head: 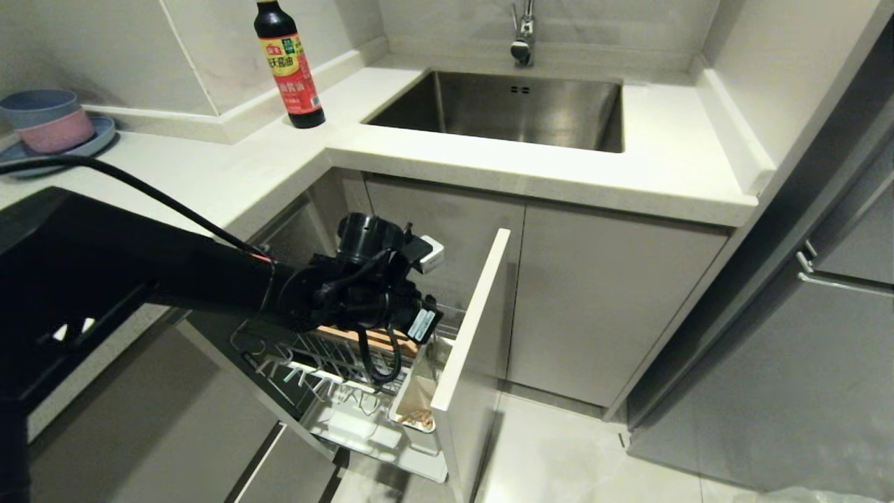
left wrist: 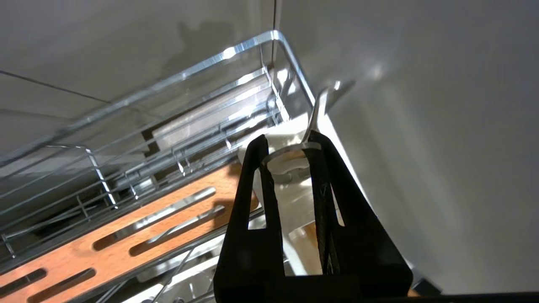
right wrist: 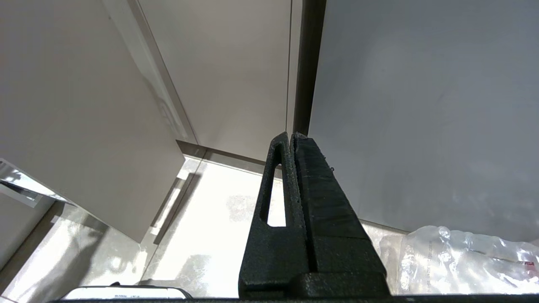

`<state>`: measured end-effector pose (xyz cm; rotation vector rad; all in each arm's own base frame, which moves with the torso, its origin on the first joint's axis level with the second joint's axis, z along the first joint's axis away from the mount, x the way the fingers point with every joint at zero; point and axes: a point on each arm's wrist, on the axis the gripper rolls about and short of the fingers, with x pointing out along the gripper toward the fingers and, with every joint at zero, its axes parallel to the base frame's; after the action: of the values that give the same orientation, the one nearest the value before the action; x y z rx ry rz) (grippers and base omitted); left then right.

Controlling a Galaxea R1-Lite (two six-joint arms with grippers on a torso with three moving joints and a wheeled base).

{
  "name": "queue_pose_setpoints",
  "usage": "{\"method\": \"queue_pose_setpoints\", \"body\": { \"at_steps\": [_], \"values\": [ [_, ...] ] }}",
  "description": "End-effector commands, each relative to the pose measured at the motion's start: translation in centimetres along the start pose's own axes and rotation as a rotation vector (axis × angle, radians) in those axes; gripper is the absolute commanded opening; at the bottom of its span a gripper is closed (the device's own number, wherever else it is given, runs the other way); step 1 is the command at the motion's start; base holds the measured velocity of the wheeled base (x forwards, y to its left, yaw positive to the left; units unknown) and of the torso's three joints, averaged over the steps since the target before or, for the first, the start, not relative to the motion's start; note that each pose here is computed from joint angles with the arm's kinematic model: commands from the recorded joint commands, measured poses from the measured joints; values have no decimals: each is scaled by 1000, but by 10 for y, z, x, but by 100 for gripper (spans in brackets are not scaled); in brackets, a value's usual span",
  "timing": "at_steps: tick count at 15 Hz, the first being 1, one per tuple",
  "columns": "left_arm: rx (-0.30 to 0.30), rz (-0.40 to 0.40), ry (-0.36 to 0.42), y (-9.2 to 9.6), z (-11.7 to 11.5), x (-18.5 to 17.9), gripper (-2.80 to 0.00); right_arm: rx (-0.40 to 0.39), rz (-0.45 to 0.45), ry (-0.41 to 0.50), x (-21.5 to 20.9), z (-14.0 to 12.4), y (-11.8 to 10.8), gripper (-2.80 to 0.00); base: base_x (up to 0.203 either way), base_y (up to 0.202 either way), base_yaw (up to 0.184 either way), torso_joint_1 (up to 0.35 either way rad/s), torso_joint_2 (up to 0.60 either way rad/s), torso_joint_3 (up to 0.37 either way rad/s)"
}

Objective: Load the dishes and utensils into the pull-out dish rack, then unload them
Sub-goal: Take the spoon out of the cupboard

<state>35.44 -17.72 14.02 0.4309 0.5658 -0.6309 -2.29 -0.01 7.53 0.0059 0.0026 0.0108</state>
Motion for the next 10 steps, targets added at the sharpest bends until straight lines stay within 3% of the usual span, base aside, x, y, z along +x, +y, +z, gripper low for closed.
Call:
{"method": "queue_pose_setpoints", "body": {
  "at_steps": [1, 6, 10],
  "values": [
    [0, 12, -47, 2, 11, -19, -280, 0, 0, 2, 0, 0, 0, -280, 0, 0, 0, 0, 0, 0],
    [-2, 5, -30, 2, 17, -46, -280, 0, 1, 1, 0, 0, 0, -280, 0, 0, 0, 0, 0, 0],
    [-5, 26, -71, 6, 24, -66, -280, 0, 1, 0, 0, 0, 0, -280, 0, 0, 0, 0, 0, 0]
  ]
}}
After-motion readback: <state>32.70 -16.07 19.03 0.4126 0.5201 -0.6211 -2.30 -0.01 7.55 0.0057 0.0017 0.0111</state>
